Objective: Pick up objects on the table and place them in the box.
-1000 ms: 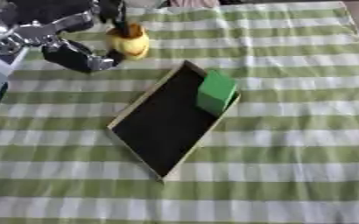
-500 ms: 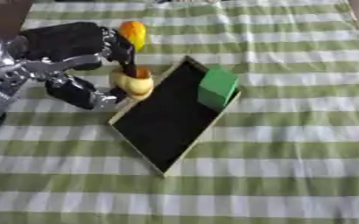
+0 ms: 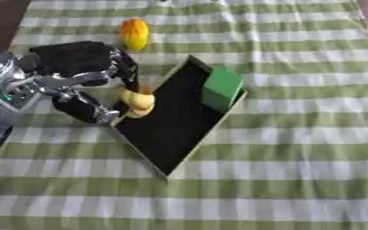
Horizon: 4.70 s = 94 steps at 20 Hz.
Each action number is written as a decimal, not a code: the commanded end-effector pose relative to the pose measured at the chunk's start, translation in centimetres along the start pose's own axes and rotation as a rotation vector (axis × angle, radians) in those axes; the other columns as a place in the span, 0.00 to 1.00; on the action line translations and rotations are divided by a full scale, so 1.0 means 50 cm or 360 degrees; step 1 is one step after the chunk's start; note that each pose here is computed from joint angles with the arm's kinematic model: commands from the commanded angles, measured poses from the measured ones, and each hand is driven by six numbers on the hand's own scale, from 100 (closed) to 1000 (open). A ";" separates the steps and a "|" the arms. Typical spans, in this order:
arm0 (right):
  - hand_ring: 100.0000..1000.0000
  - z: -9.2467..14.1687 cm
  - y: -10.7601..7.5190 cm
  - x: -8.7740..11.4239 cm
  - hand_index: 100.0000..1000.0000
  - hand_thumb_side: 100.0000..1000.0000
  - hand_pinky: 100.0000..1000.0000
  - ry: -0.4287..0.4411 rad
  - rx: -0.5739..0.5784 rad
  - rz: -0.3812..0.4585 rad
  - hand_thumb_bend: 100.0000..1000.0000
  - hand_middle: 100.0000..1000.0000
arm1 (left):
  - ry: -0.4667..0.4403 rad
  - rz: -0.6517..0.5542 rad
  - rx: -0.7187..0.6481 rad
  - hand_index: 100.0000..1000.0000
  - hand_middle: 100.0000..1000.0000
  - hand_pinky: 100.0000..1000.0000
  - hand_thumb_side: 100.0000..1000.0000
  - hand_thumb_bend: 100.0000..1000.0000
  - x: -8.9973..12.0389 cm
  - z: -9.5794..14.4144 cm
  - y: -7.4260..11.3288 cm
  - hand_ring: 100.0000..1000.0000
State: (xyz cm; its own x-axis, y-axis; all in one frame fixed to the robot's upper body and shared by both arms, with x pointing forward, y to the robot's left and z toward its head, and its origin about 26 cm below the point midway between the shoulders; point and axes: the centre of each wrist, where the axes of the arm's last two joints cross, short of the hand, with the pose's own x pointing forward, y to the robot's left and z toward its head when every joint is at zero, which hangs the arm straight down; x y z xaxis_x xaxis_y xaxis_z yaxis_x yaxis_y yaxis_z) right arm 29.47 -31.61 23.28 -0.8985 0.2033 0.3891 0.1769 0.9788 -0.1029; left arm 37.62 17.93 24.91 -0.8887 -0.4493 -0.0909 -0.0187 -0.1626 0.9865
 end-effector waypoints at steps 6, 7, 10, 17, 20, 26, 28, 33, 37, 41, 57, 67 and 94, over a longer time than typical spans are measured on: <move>0.88 -0.014 -0.006 0.011 0.73 0.45 0.86 -0.0048 0.0010 0.0018 0.00 0.59 | -0.0006 -0.0112 -0.0096 0.94 0.85 0.88 0.33 0.41 -0.005 0.007 0.011 0.92; 0.88 -0.014 -0.006 0.011 0.73 0.45 0.86 -0.0048 0.0010 0.0018 0.00 0.59 | -0.0003 -0.0139 -0.0108 0.95 0.85 0.89 0.36 0.43 -0.005 0.009 0.016 0.93; 0.88 -0.014 -0.006 0.011 0.73 0.45 0.86 -0.0048 0.0007 0.0017 0.00 0.59 | -0.0002 -0.0167 -0.0113 0.93 0.83 0.86 0.25 0.36 -0.003 0.013 0.030 0.91; 0.88 -0.014 -0.007 0.012 0.73 0.45 0.86 -0.0051 0.0012 0.0019 0.00 0.59 | 0.0057 -0.0175 0.0180 0.91 0.81 0.83 0.00 0.26 0.003 0.039 0.097 0.88; 0.88 -0.014 -0.008 0.012 0.73 0.45 0.86 -0.0053 0.0014 0.0022 0.00 0.59 | 0.0131 -0.0185 0.0357 0.90 0.81 0.82 0.00 0.27 -0.008 0.067 0.144 0.88; 0.88 -0.018 -0.008 0.013 0.73 0.45 0.86 -0.0062 0.0022 0.0017 0.00 0.59 | 0.0277 -0.0118 0.0532 0.90 0.81 0.81 0.00 0.23 -0.067 0.095 0.197 0.87; 0.88 -0.020 -0.008 0.013 0.73 0.45 0.86 -0.0068 0.0024 0.0015 0.00 0.59 | 0.0304 -0.0067 0.0518 0.90 0.81 0.81 0.00 0.21 -0.084 0.090 0.202 0.87; 0.88 -0.026 -0.005 0.015 0.73 0.44 0.86 -0.0091 0.0035 0.0010 0.00 0.59 | 0.0383 0.0036 0.0539 0.91 0.81 0.80 0.00 0.22 -0.127 0.075 0.206 0.87; 0.88 -0.034 -0.001 0.017 0.72 0.44 0.86 -0.0116 0.0047 0.0003 0.00 0.59 | 0.0472 0.0075 0.0524 0.90 0.82 0.82 0.13 0.34 -0.159 0.064 0.201 0.88; 0.88 -0.039 0.002 0.018 0.72 0.44 0.86 -0.0133 0.0051 -0.0003 0.00 0.59 | 0.0523 0.0079 0.0484 0.91 0.83 0.83 0.30 0.44 -0.189 0.055 0.184 0.89; 0.87 -0.044 0.004 0.019 0.72 0.45 0.86 -0.0131 0.0029 -0.0006 0.00 0.58 | 0.0830 0.0158 0.0265 0.91 0.85 0.86 0.49 0.60 -0.306 0.080 0.087 0.93; 0.87 -0.046 0.010 0.019 0.72 0.44 0.86 -0.0125 0.0027 -0.0012 0.00 0.57 | 0.0915 0.0269 0.0336 0.91 0.85 0.84 0.52 0.47 -0.321 0.084 0.062 0.92; 0.87 -0.041 0.028 0.016 0.71 0.46 0.85 -0.0081 -0.0017 -0.0051 0.00 0.55 | 0.1145 0.0350 0.0452 0.80 0.74 0.74 0.23 0.05 -0.338 0.097 0.051 0.81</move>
State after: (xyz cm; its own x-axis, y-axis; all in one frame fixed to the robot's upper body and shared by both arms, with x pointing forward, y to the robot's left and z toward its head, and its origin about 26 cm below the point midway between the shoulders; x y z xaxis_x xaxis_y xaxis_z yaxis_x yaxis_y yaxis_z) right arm 30.10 -30.01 24.62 -0.9142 0.1687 0.3685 0.1504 0.9855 -0.0781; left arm 50.58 28.72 28.09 -0.3862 -0.9111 0.1442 -0.0428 0.1739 0.9838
